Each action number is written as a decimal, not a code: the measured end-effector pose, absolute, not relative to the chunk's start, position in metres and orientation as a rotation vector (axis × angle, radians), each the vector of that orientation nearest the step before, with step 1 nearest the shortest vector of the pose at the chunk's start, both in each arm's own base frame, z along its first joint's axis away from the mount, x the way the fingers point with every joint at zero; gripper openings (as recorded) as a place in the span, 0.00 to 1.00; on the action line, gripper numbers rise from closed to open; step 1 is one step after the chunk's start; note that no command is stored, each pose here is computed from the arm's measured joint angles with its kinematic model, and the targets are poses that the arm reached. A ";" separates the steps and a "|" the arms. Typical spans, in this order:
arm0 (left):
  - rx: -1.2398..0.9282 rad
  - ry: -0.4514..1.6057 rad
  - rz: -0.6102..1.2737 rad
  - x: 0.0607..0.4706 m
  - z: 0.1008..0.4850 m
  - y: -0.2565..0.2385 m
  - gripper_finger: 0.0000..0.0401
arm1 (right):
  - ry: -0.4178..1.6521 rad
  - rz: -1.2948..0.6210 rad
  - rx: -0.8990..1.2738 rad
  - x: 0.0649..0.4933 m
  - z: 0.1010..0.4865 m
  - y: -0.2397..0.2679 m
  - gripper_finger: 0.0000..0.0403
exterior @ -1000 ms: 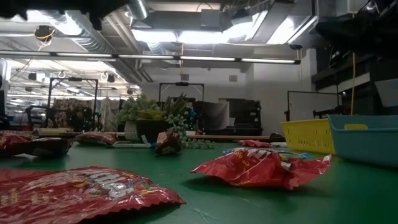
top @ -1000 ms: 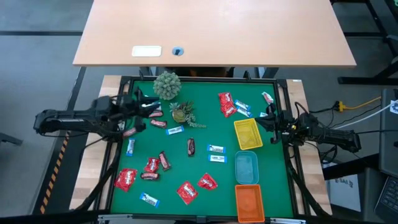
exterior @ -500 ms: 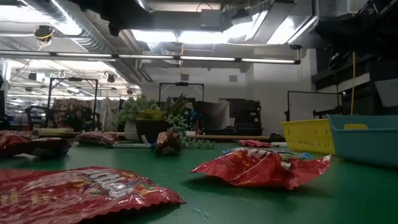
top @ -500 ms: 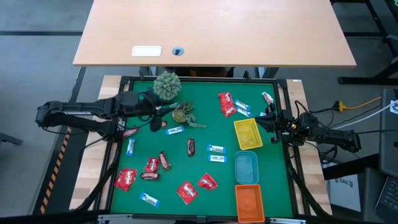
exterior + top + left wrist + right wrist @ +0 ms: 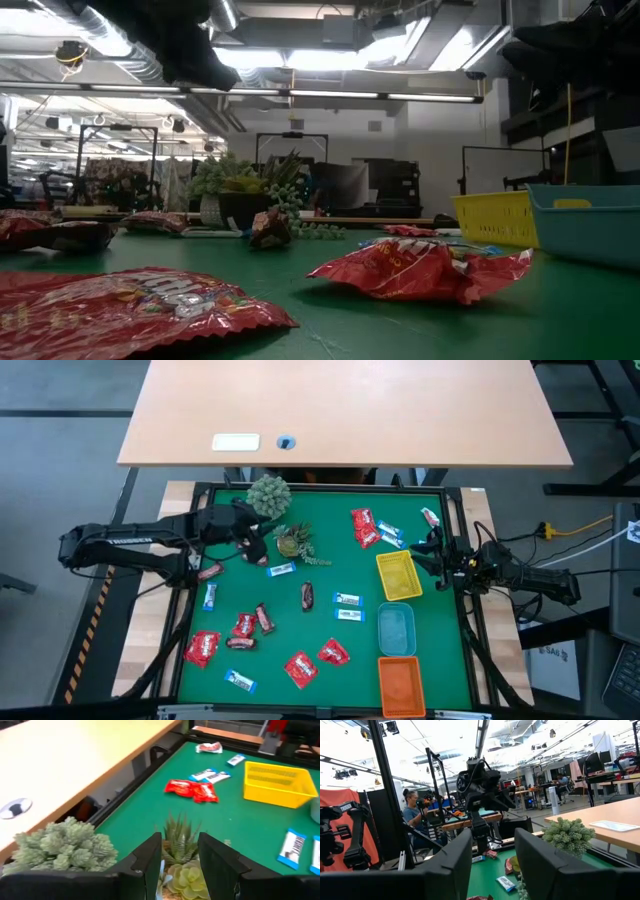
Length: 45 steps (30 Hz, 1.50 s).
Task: Sort candy
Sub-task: Put the brown candy into the yellow bin
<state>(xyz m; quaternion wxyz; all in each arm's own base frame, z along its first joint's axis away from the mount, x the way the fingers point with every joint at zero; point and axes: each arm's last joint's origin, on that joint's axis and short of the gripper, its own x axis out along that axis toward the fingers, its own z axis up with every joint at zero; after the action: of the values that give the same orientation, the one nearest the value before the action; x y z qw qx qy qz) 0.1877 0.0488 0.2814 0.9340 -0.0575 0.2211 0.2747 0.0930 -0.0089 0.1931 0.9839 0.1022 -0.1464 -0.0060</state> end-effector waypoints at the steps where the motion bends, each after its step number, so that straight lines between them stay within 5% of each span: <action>1: -0.121 0.452 0.568 0.188 0.281 0.049 0.31 | -0.294 -0.012 0.205 0.093 0.193 -0.009 0.37; 15: -0.254 0.783 0.644 0.195 0.238 0.064 0.59 | -0.293 -0.013 0.205 0.093 0.193 -0.009 0.37; 30: -0.187 1.202 0.393 0.212 0.184 0.064 0.55 | -0.292 -0.013 0.205 0.093 0.193 -0.009 0.37; 45: -0.195 1.410 0.389 0.224 0.141 0.067 0.55 | -0.285 -0.014 0.206 0.093 0.192 -0.009 0.37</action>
<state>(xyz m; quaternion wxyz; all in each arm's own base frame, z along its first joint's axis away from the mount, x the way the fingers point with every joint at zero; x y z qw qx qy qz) 0.2242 0.0675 0.1408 0.7401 -0.0891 0.6426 0.1772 0.0932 -0.0090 0.1922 0.9846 0.1023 -0.1417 -0.0067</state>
